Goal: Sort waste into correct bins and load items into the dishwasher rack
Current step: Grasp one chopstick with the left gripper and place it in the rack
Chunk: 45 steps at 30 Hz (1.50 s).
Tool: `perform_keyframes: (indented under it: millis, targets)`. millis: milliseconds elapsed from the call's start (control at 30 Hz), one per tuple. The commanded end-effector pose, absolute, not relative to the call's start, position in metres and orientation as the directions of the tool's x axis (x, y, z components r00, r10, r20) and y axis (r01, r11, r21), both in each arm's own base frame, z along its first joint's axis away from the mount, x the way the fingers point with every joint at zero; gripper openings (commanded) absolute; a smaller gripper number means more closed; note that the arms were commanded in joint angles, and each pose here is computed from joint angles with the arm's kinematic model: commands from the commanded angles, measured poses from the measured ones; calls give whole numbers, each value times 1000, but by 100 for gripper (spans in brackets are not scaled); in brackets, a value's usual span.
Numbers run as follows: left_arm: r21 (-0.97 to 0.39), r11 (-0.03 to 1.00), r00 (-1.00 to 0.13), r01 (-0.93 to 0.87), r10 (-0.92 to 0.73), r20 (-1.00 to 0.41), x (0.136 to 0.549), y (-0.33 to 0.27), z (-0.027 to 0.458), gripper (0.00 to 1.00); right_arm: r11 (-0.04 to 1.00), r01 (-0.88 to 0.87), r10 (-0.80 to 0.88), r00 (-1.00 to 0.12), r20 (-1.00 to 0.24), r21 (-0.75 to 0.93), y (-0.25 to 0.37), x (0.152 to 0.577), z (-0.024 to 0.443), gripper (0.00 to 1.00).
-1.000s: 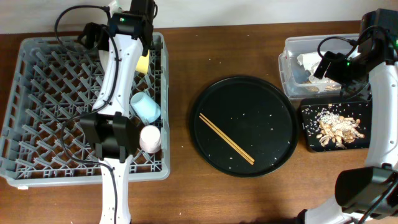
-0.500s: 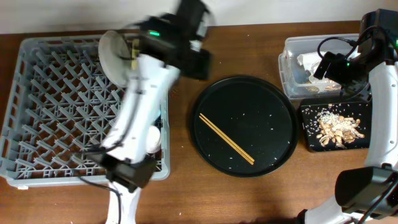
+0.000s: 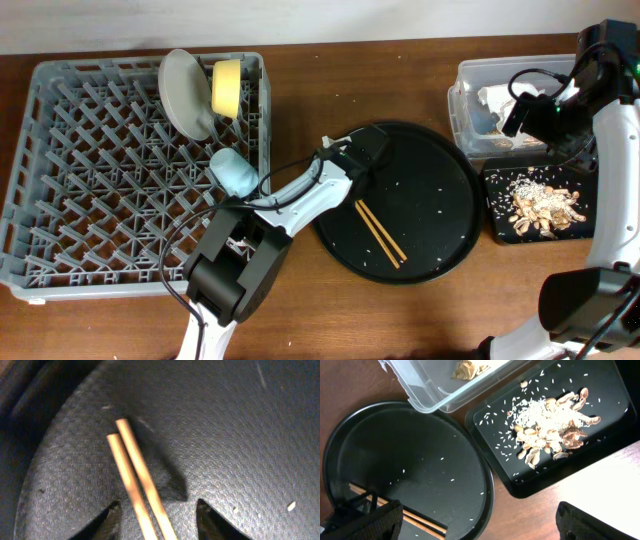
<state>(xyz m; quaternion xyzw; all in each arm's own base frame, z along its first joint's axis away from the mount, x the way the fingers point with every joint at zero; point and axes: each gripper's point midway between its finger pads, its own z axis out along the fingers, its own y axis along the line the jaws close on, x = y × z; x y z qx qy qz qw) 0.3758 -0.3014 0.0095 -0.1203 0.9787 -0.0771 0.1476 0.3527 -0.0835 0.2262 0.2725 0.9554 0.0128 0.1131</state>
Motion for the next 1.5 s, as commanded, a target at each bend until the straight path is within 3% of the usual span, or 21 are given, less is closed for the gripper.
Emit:
perform_keyframes:
  millis: [0, 33, 100, 167, 367, 533, 633, 667, 833, 1233, 1267, 1300, 1433, 1467]
  targets:
    - [-157, 961, -940, -229, -260, -222, 362, -295, -13, 25, 854, 515, 520, -831, -197, 80, -81, 351, 224, 98]
    - [-156, 961, -940, -228, -259, -222, 362, -295, -13, 18, 854, 515, 520, -831, -197, 80, -81, 351, 224, 99]
    - [-144, 980, -955, -136, -169, -243, 365, -297, -10, 14, 854, 515, 520, -831, -197, 80, -81, 351, 224, 99]
    - [-75, 977, -934, 202, 169, -314, 377, -308, 6, 14, 854, 515, 520, -831, -197, 80, -81, 351, 224, 99]
    - [1, 901, -844, 434, 407, -351, 385, -315, 19, 15, 853, 516, 521, -833, -187, 77, -81, 349, 224, 99]
    - [13, 901, -856, 433, 416, -306, 382, -312, 42, 14, 853, 515, 520, -833, -190, 78, -81, 349, 224, 99]
    - [-34, 979, -950, 202, 187, -251, 371, -302, 34, 15, 853, 516, 520, -833, -187, 77, -81, 349, 224, 99]
    - [-50, 987, -958, 153, 136, -254, 371, -302, 28, 23, 853, 516, 520, -834, -185, 76, -81, 348, 224, 98]
    - [-85, 996, -968, 30, 8, -249, 367, -299, 9, 25, 853, 516, 520, -834, -186, 76, -81, 348, 224, 98]
    - [-86, 996, -967, 19, -4, -256, 369, -298, 7, 20, 861, 504, 508, -842, -179, 72, -80, 347, 223, 99]
    - [-78, 997, -969, 18, -2, -247, 366, -296, 1, 49, 861, 504, 508, -843, -178, 71, -80, 346, 223, 98]
    - [-73, 997, -972, 18, 0, -236, 364, -296, -4, 56, 861, 504, 508, -843, -178, 71, -80, 346, 223, 99]
    - [-71, 997, -975, 26, 9, -223, 360, -298, -9, 56, 861, 504, 508, -842, -178, 71, -80, 346, 223, 98]
    - [-66, 998, -976, 25, 10, -216, 359, -297, -13, 49, 861, 504, 508, -843, -178, 71, -80, 346, 223, 99]
